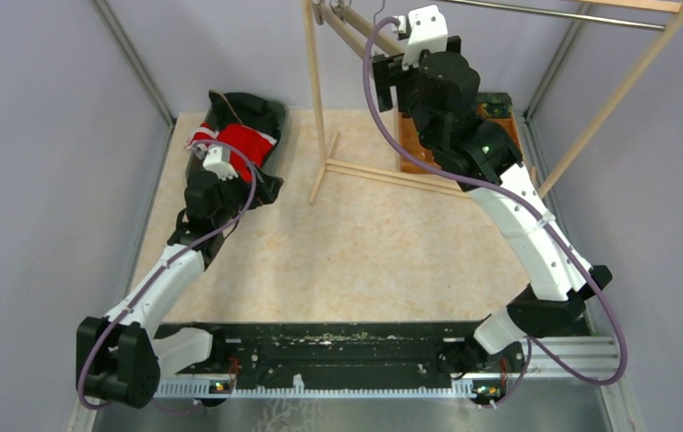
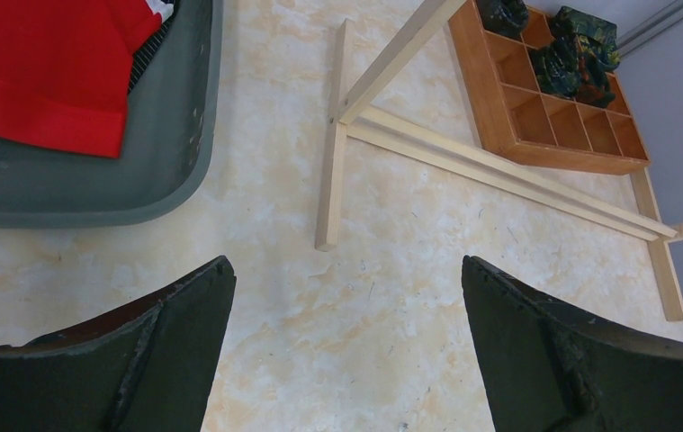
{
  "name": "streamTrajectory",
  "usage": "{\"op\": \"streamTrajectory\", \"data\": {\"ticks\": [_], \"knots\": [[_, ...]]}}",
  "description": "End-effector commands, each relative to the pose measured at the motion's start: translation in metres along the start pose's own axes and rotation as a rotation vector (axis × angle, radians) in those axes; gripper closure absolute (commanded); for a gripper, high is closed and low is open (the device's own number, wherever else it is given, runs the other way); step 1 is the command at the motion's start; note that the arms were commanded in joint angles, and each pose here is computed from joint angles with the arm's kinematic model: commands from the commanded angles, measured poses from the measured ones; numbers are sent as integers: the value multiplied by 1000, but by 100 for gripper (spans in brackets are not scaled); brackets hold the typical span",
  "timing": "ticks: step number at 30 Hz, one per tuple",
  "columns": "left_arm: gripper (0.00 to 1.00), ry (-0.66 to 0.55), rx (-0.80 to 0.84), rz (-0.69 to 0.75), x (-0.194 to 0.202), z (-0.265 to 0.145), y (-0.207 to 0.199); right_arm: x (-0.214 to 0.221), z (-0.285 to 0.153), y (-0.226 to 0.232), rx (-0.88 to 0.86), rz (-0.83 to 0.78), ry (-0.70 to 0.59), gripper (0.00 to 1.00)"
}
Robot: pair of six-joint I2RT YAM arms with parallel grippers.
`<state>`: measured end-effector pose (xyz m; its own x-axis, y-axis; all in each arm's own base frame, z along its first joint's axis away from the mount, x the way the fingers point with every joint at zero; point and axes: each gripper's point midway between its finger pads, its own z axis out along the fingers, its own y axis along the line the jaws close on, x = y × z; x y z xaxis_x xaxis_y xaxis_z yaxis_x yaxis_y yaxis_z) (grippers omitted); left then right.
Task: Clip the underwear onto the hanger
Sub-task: Pick up the hanger from the clothesline.
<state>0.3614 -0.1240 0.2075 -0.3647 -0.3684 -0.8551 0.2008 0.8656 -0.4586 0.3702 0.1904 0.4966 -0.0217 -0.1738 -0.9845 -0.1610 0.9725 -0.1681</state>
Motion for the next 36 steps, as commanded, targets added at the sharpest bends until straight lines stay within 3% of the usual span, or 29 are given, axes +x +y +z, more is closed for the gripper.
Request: {"op": "streamTrajectory", "data": {"ticks": [1, 17, 36], "knots": [[0, -29, 9, 2, -6, -4, -3, -17, -19, -26, 77, 9, -41, 16], [0, -34, 8, 3, -8, -6, -4, -16, -2, -47, 80, 24, -49, 18], [0, -24, 3, 3, -5, 0, -1, -18, 26, -26, -15, -13, -62, 27]]}}
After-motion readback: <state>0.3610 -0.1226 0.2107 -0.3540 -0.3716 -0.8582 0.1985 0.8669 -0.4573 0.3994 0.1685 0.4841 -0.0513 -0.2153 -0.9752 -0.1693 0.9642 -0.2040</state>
